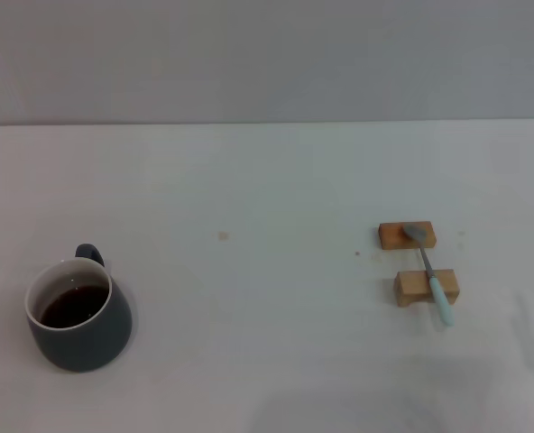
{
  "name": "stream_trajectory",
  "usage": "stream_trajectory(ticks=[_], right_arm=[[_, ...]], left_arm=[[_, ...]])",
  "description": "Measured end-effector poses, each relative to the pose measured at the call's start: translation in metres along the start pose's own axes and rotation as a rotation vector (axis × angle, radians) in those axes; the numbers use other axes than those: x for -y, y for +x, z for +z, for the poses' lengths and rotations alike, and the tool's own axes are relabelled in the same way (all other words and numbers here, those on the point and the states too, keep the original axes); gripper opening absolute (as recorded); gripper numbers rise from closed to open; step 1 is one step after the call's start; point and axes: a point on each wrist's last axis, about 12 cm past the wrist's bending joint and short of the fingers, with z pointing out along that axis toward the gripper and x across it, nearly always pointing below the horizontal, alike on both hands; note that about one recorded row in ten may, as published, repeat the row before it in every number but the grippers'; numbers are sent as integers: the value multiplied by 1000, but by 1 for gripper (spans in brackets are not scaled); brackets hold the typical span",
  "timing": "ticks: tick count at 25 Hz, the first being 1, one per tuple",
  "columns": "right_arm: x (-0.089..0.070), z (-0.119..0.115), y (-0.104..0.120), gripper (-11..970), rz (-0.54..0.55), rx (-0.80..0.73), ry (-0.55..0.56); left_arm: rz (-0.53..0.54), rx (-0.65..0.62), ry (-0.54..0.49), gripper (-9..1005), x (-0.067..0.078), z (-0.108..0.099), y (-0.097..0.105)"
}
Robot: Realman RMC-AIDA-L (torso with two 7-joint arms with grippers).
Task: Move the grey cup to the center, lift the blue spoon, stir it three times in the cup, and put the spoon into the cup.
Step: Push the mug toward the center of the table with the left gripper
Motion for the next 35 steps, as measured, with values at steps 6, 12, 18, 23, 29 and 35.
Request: stream_trajectory(ticks=[6, 12, 18, 23, 29, 35], right_arm=[[-4, -6, 5, 734, 18, -68, -6], [-6, -8, 11, 734, 22, -121, -7], [-9, -7, 14, 733, 32, -144, -21], [-9, -6, 14, 734, 35, -140, -31], [-9, -6, 13, 734, 34, -136, -32], [-8, -5, 13, 735, 33, -135, -33]], left_arm=[[-2, 10, 8, 852, 2, 3, -1], [-3, 13, 10, 828, 2, 5, -2], [-3, -21, 15, 800, 3, 9, 2], [-2, -30, 20, 696, 4, 13, 3], [5, -41, 63, 572, 10, 21, 4], [15, -67, 115, 326, 20, 30, 6]])
